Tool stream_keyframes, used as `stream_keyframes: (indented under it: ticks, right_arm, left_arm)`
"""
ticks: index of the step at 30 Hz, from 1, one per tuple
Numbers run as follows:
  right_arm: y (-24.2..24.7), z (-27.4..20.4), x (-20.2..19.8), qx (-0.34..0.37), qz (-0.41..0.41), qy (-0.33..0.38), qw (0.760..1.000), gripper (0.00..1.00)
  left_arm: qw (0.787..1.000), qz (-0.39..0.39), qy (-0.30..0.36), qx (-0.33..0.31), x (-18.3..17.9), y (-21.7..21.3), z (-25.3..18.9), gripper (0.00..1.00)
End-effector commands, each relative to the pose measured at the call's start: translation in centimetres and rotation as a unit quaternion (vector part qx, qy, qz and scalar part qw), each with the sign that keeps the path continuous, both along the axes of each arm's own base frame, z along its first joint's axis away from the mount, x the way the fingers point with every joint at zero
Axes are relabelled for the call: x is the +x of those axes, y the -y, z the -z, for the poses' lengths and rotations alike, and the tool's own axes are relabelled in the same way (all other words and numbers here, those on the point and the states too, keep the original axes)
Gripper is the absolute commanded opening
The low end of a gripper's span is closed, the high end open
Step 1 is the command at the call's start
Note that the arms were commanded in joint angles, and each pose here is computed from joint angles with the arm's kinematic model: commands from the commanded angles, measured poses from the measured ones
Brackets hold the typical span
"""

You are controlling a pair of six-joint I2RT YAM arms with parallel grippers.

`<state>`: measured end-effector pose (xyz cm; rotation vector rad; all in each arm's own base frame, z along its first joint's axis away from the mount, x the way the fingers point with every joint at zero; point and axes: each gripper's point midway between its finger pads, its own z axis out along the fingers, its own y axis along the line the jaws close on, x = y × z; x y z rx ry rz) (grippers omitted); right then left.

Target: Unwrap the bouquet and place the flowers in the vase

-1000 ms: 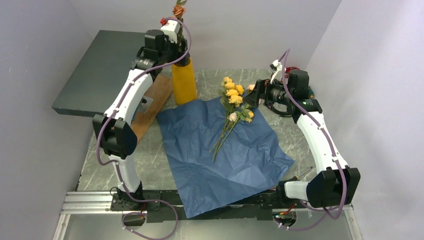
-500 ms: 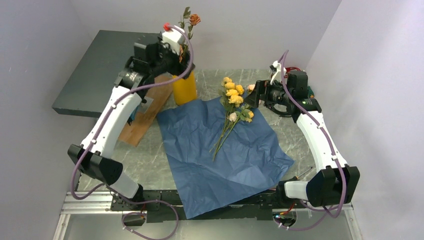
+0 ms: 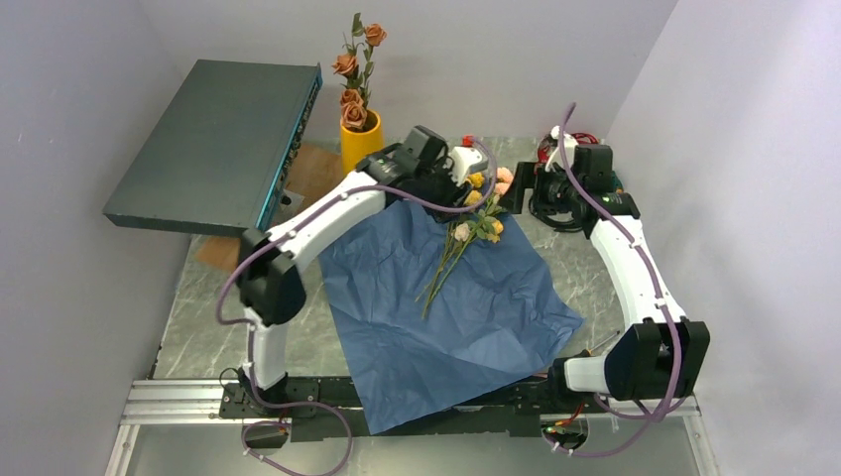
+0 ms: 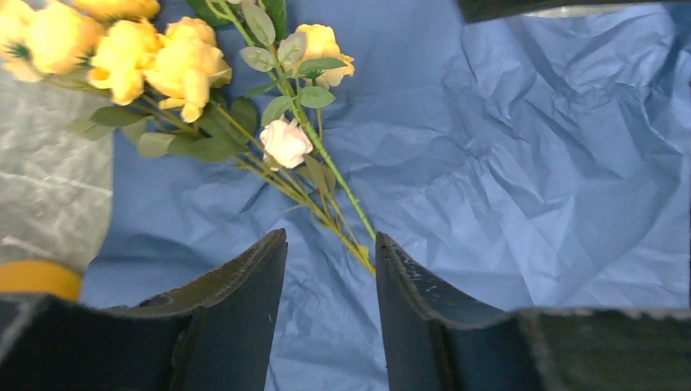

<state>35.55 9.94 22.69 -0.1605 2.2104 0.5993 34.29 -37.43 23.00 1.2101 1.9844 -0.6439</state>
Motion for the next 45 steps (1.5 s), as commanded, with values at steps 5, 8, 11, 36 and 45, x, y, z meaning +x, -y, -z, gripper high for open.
stream_keyframes:
  ticks: [5, 8, 11, 36, 45]
  right_arm:
    - [6.3, 1.9, 0.3, -0.015, 0.098, -0.040, 0.994, 1.00]
    - [7.3, 2.2, 0.1, -0.019, 0.110, -0.045, 0.993, 1.00]
    - [7.5, 2.3, -0.1, -0.019, 0.112, -0.045, 0.992, 1.00]
    - [8.0, 3.0, -0.7, -0.021, 0.105, -0.049, 0.993, 0.98]
    - [7.0, 2.4, -0.4, 0.007, 0.086, -0.043, 0.995, 0.97]
  left_arm:
    - [0.995, -0.025, -0.092, -0.024, 2.1, 5.8, 4.6, 0.43]
    - [0.995, -0.024, -0.093, -0.021, 3.3, 7.4, 6.7, 0.44]
    - [0.996, -0.025, -0.085, -0.025, 4.5, 8.6, 8.1, 0.44]
    - [0.995, -0.034, -0.059, -0.073, 8.4, 13.1, 11.8, 0.19]
    - [0.975, -0.067, -0.039, -0.208, 8.1, 12.3, -0.8, 0.02]
